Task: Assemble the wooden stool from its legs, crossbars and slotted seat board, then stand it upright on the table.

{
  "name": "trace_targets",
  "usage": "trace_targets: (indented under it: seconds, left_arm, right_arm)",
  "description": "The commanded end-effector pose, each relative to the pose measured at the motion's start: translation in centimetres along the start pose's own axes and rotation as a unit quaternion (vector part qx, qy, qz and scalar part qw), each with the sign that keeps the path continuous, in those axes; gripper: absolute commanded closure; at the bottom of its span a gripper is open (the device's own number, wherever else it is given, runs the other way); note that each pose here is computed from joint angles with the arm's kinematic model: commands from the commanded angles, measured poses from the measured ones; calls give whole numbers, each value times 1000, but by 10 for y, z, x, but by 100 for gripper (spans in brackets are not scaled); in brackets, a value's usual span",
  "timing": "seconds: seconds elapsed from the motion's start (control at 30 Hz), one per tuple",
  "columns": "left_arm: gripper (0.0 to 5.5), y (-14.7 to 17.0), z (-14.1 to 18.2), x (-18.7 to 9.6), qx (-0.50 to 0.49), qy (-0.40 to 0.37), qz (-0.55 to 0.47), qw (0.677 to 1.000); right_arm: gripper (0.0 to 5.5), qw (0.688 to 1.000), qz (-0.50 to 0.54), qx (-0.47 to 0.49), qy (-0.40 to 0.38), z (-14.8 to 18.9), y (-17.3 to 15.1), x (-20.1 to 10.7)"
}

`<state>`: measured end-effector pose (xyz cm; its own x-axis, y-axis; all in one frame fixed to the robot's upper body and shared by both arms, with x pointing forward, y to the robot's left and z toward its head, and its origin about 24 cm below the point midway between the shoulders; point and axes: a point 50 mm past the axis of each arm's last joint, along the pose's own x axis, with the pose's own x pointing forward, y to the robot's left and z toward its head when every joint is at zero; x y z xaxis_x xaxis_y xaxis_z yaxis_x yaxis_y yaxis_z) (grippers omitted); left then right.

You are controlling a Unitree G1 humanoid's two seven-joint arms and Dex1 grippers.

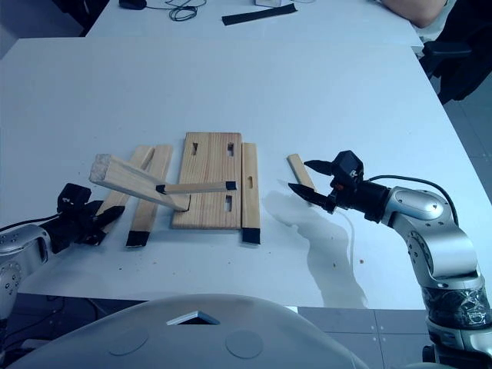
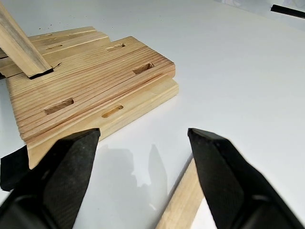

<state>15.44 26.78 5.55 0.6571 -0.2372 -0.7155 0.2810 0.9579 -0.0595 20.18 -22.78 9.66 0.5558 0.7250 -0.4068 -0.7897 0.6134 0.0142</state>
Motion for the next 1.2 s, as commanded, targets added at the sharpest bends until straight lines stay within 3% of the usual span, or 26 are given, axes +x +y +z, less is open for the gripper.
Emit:
trace_targets:
  seconds: [0.03, 0.17, 0.33, 0.5, 0.63, 0.73, 0.87, 1.07, 1.2]
  left_arm:
    - [345, -2, -21, 12, -72, 46, -4, 996]
    - [345, 15, 12, 22, -82, -22, 22, 996]
    - [346, 29, 101, 26, -25, -189, 25, 981]
    - [346, 12, 170, 18, 31, -312, -43, 949]
    - [346, -20, 216, 8, 88, -394, -154, 902]
    - [346, -42, 224, 2, 116, -407, -243, 873]
    - [346, -67, 210, -1, 167, -384, -353, 837]
    - [346, -78, 204, -2, 177, -378, -422, 805]
    - [346, -85, 202, 1, 185, -366, -451, 792]
  right_arm:
    - [208, 1000, -4, -11, -4, 5, -5, 1]
    - [208, 1000, -8, -14, -8, 8, -11, 1]
    - [208, 1000, -12, -16, -17, 13, -19, 1]
    - [208, 999, -11, -20, -27, 17, -27, 6]
    - [208, 998, -13, -17, -65, 35, -42, 12]
    - [208, 995, 1, -19, -97, 52, -50, 18]
    - [208, 984, 60, 9, -165, 86, -51, 31]
    - [208, 939, 220, 65, -257, 141, -32, 41]
    - [208, 917, 281, 79, -272, 159, -26, 43]
